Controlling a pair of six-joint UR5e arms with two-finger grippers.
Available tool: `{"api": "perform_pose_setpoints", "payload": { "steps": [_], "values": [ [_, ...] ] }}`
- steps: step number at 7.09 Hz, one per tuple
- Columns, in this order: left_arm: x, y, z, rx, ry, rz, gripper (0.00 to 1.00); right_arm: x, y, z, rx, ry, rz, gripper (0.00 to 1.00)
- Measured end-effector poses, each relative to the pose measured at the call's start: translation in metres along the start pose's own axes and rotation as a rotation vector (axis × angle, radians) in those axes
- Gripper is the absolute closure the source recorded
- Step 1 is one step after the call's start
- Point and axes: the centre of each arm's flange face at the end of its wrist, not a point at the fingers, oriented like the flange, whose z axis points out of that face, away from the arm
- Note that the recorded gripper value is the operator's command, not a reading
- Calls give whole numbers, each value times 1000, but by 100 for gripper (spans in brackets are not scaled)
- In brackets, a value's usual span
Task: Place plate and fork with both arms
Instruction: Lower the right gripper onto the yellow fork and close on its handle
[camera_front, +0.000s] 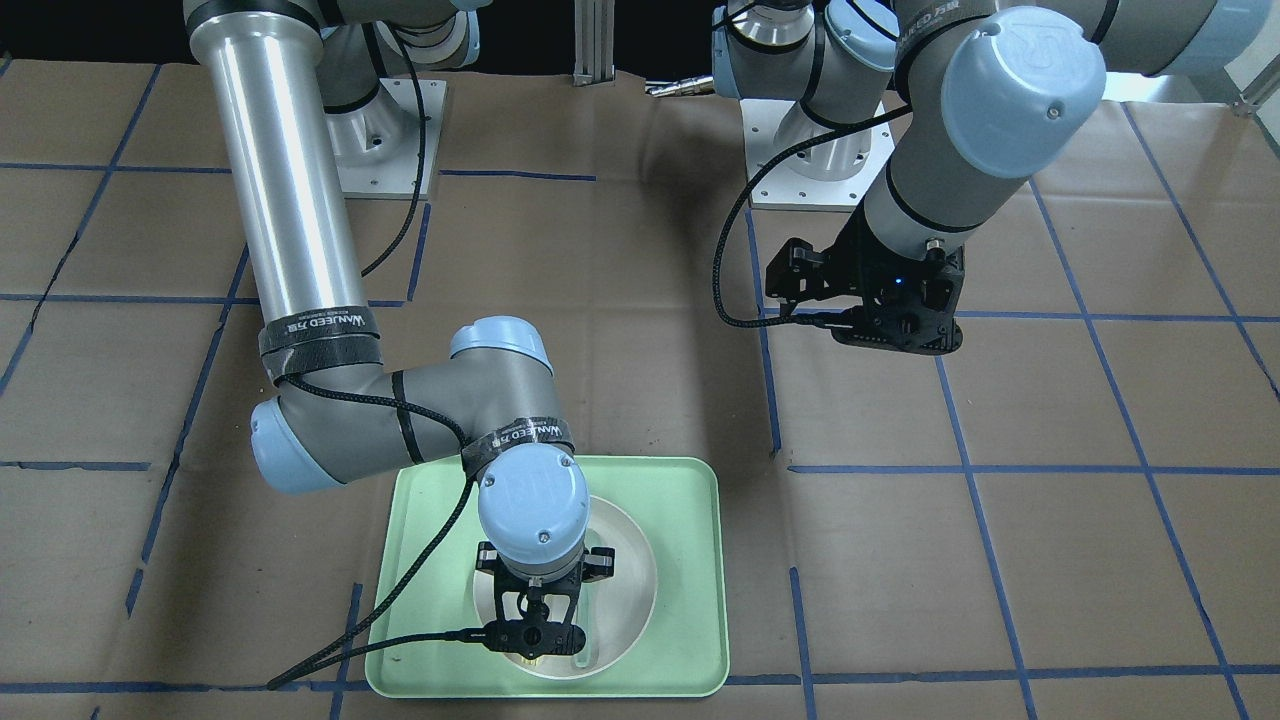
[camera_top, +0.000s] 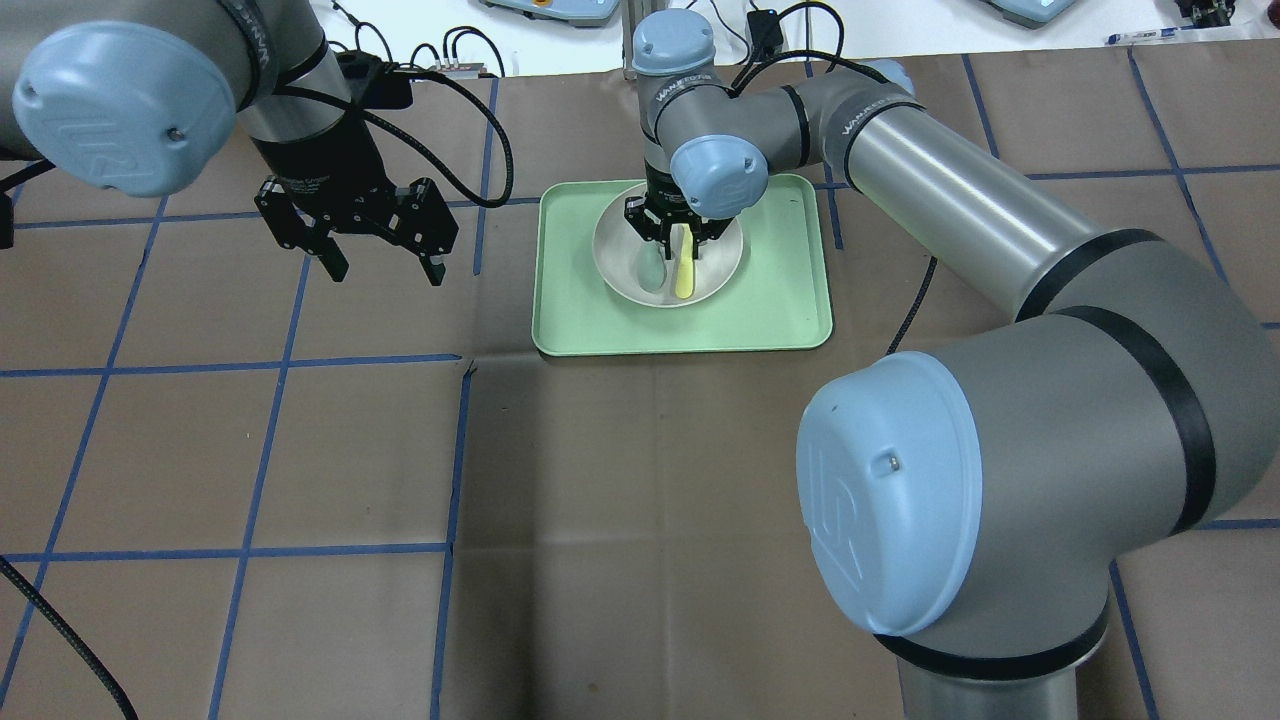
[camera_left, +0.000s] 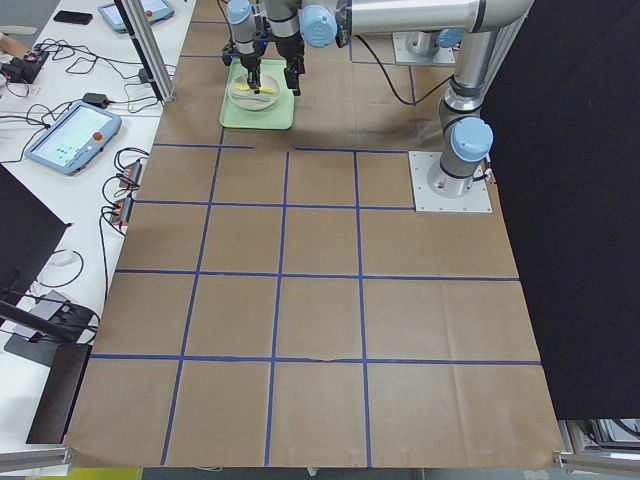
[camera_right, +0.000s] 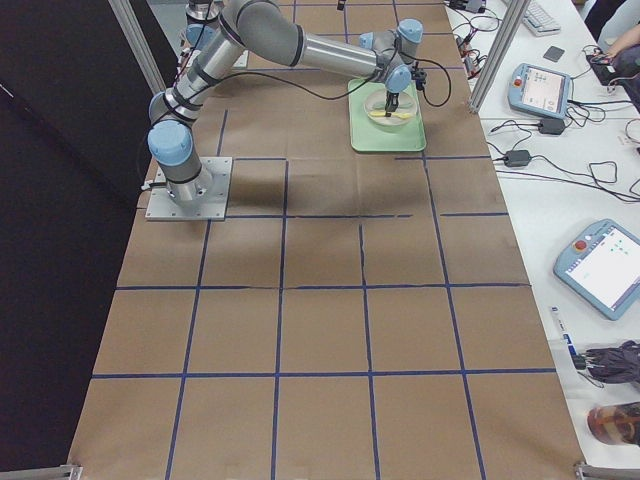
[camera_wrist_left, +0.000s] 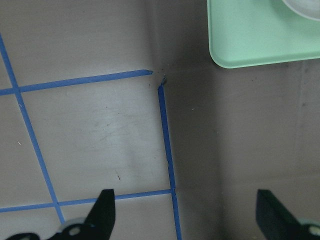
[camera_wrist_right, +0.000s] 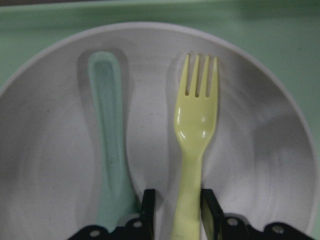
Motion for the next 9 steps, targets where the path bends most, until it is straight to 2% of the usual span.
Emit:
{"api": "perform_pose_setpoints", "payload": {
  "steps": [4,9],
  "values": [
    [1,3,-4,8,-2,1,0,1,0,5,-9,4,1,57],
    [1,5,-4,8,-2,1,0,0,-1,5,-6,3,1,81]
  ]
}}
